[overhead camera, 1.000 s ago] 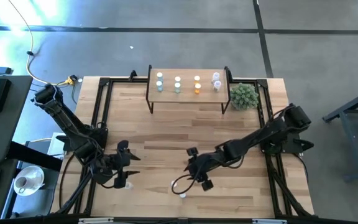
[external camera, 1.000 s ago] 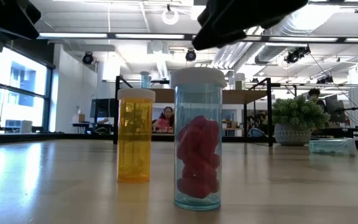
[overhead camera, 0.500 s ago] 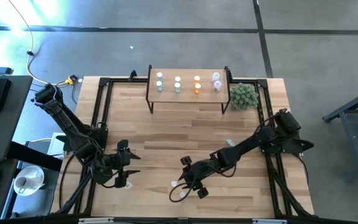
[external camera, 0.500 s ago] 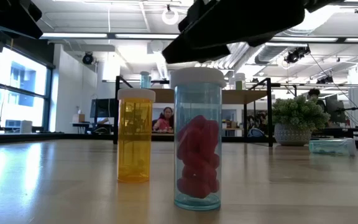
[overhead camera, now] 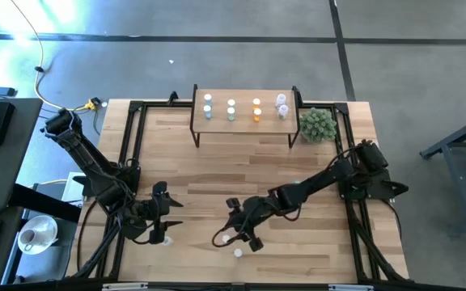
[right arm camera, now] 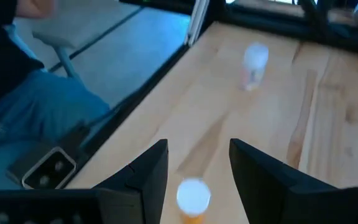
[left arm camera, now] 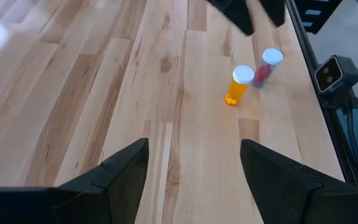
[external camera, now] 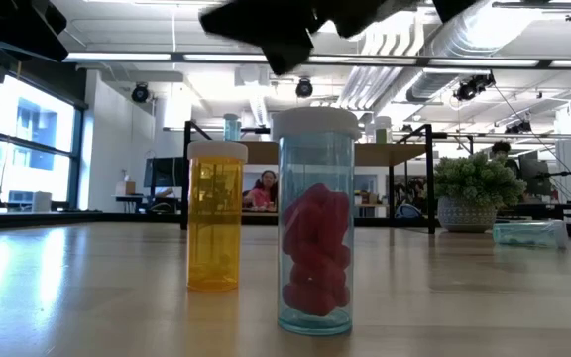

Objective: Pick and place medicine bottles onto shelf by color
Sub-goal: Put the orange pill bottle on the shelf aligned with the other orange pill bottles

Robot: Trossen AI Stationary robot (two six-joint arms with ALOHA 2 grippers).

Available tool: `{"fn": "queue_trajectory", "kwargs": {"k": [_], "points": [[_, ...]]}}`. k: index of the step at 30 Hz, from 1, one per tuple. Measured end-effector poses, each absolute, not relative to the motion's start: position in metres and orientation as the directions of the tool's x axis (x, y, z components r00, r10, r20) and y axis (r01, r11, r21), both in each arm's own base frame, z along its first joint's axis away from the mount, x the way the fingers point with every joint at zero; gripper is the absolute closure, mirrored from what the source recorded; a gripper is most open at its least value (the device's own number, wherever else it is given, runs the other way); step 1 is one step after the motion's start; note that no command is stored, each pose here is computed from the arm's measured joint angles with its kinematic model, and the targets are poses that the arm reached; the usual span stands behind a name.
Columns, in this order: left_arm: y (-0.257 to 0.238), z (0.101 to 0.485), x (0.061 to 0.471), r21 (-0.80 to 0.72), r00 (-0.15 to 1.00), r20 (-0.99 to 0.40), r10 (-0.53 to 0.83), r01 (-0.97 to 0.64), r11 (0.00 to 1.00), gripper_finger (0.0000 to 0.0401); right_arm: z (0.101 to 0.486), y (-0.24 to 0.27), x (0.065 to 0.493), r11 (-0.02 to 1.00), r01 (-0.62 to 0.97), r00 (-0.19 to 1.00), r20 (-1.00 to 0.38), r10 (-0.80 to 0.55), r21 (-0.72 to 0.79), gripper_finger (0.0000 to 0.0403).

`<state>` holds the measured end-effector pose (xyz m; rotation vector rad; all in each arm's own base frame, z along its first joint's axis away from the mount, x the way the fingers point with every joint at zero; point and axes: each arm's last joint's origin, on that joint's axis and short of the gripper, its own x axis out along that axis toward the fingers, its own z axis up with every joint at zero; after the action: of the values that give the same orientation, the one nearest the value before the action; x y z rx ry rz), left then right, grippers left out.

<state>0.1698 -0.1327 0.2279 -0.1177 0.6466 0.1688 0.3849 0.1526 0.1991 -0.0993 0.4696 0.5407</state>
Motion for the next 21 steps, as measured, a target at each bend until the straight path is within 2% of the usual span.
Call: {"fn": "queue_trajectory", "kwargs": {"k": [6, 13, 21], "points": [[-0.133, 0.228, 0.17, -0.056, 0.785, -0.608, 0.119, -0.192, 0.98, 0.0158, 0.2, 0.154, 0.386, 0.85, -0.526, 0.747, -0.466, 0.474, 0.023, 0.024], [-0.133, 0.228, 0.17, -0.056, 0.785, -0.608, 0.119, -0.192, 0.98, 0.0158, 0.17, 0.154, 0.392, 0.843, -0.533, 0.695, -0.533, 0.483, 0.068, 0.024], [-0.133, 0.228, 0.17, -0.055, 0.785, -0.608, 0.12, -0.192, 0.98, 0.0158, 0.162, 0.148, 0.395, 0.827, -0.553, 0.667, -0.54, 0.513, 0.101, 0.024]]}}
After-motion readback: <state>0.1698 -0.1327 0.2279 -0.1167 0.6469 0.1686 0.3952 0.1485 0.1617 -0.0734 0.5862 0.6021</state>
